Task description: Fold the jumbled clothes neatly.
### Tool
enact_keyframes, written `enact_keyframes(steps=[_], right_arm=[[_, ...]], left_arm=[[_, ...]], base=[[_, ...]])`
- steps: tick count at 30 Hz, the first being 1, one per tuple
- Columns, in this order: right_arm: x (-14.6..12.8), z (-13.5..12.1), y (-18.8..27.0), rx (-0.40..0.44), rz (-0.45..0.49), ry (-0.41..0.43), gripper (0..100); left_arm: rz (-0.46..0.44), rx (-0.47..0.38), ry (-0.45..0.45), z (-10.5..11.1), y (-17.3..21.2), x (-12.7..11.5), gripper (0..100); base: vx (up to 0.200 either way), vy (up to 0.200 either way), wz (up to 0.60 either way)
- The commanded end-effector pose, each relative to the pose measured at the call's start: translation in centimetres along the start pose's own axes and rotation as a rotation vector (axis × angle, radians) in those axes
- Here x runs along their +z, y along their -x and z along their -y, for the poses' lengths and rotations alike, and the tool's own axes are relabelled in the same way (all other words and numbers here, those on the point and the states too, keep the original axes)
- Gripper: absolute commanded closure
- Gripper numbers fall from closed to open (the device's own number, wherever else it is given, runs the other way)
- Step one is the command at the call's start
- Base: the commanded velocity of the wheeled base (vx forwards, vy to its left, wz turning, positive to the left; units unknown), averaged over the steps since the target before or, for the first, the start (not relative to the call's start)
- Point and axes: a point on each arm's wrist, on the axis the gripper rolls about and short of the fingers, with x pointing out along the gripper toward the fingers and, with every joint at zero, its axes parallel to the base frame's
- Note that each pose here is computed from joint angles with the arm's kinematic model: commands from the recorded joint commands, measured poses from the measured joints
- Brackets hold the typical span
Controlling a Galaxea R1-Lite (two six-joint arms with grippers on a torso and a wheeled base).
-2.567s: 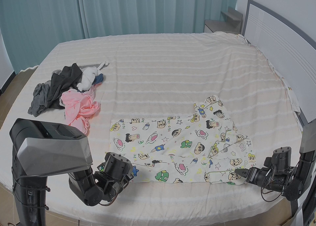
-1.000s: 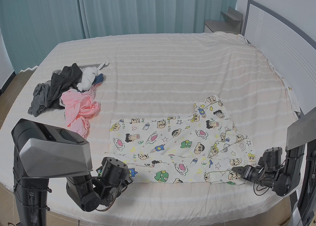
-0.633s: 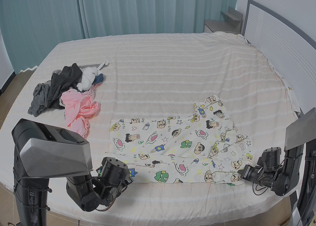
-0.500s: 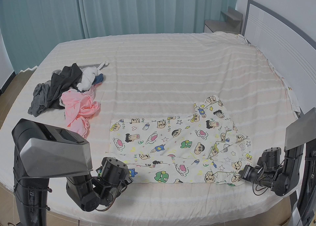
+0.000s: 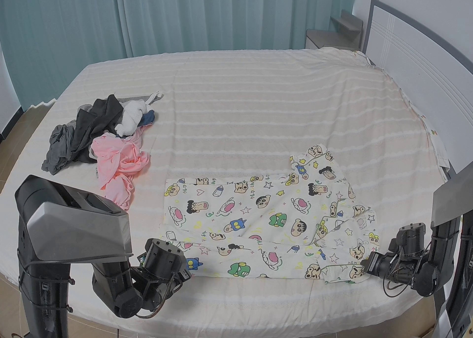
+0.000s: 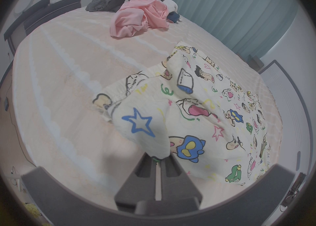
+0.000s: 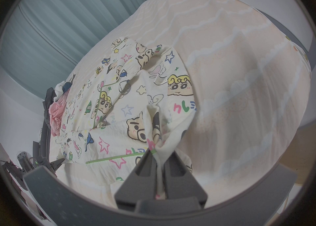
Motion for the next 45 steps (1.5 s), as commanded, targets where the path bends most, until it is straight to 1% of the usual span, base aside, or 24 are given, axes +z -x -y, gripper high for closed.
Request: enact_keyframes(steps=[1,4,10,12,18,27,28,32,39,40,41,43,44,45], right_arm=[[-0.1,0.1,0.7,-0.003,-0.004,0.005,100],[-0.4,0.2,0.9,-0.012,-0.017,0.023,100],[-0.6,0.7,1.5,-0.029,-0.026,0.052,100],[-0.9,0.9,1.9,-0.036,-0.041,0.063,100],[-0.8,1.0,1.9,-0.036,-0.03,0.069,100],[-0.7,1.3,1.9,-0.045,-0.031,0.071,100],[-0.8,1.3,1.9,-0.046,-0.032,0.07,0],[-0.7,1.2,1.9,-0.043,-0.028,0.071,0],[-0.3,1.1,2.3,-0.046,0.003,0.072,0],[0.0,1.1,2.6,-0.053,0.024,0.068,0],[0.7,1.2,3.1,-0.067,0.072,0.062,0],[1.2,1.1,3.5,-0.066,0.102,0.064,0],[1.8,1.0,4.2,-0.057,0.142,0.071,0],[2.0,0.9,4.5,-0.052,0.158,0.078,0]], left_arm=[[-0.008,0.013,-0.005,-0.6,0.6,0.0,100],[-0.016,0.015,-0.002,-0.9,1.3,0.1,100],[-0.039,0.032,-0.021,-1.6,2.0,-0.5,100],[-0.05,0.038,-0.027,-1.8,2.3,-0.8,100],[-0.07,0.036,-0.024,-1.8,2.8,-1.6,100],[-0.075,0.044,-0.014,-2.1,2.9,-1.6,100],[-0.077,0.042,-0.013,-2.1,2.9,-1.6,100],[-0.088,0.026,-0.008,-2.0,3.3,-1.5,100],[-0.067,-0.007,0.002,-1.9,4.7,-0.7,100],[-0.055,-0.024,0.008,-1.8,5.4,-0.3,100],[-0.024,-0.081,0.03,-1.5,6.9,0.6,100],[0.001,-0.138,0.045,-1.3,8.0,1.4,100],[0.031,-0.21,0.05,-0.9,9.4,2.2,100],[0.041,-0.23,0.044,-0.8,9.8,2.5,100]], base=[[0.0,0.0,0.0],[0.0,0.0,0.0],[0.0,0.0,0.0],[0.0,0.0,0.0],[0.0,0.0,0.0],[0.0,0.0,0.0],[0.0,0.0,0.0],[0.0,0.0,0.0],[0.0,0.0,0.0],[0.0,0.0,0.0],[0.0,0.0,0.0],[0.0,0.0,0.0],[0.0,0.0,0.0],[0.0,0.0,0.0]])
